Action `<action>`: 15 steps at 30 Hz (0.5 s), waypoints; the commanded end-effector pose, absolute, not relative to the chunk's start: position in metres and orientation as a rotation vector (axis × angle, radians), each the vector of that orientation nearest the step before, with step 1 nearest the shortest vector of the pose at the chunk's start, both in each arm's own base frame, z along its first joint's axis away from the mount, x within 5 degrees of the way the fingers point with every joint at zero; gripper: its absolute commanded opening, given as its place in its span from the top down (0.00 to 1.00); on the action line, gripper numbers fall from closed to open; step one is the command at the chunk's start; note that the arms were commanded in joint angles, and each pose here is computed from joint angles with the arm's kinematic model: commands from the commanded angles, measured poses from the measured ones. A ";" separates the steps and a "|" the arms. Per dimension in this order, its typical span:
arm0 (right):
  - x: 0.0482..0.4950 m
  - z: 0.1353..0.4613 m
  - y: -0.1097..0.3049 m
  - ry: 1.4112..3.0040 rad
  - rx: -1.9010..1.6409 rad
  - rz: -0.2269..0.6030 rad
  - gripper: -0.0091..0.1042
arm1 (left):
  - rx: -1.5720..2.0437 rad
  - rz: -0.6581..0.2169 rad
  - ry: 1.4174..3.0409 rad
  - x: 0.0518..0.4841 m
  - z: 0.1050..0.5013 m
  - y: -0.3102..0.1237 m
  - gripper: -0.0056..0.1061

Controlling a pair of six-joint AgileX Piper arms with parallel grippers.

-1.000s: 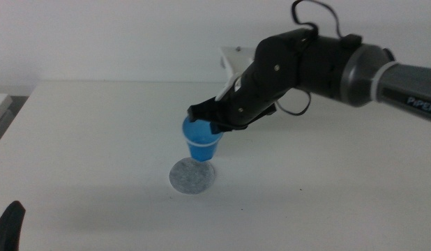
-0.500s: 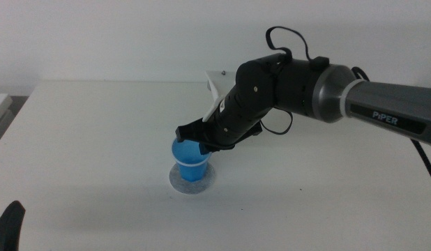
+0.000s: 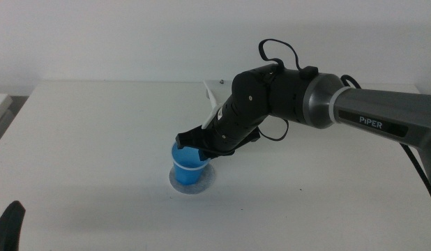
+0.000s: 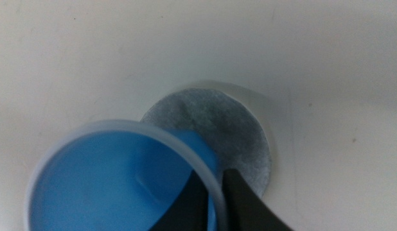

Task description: Place an empty cup on a cup mat.

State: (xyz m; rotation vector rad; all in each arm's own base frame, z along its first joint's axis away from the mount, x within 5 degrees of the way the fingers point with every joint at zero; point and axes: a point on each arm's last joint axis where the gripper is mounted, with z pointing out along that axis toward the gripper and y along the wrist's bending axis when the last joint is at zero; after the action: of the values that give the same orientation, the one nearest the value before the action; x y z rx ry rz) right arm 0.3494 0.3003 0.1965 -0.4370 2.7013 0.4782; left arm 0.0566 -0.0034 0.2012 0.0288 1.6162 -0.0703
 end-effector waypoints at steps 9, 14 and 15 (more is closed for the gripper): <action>0.346 0.207 0.300 2.683 -0.472 0.479 0.74 | 0.026 -0.076 1.599 0.056 0.203 -0.003 0.11; 0.342 0.242 0.294 2.599 -0.495 0.511 0.63 | 0.026 -0.076 1.599 0.056 0.203 -0.003 0.11; 0.340 0.252 0.292 2.571 -0.502 0.521 0.61 | 0.026 -0.076 1.599 0.056 0.203 -0.003 0.11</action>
State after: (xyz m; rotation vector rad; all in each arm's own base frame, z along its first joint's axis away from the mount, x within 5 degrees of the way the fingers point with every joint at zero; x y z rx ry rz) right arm 0.3426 0.2950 0.2318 -0.4838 2.6284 0.5034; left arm 0.0566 -0.0034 0.2012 0.0288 1.6162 -0.0703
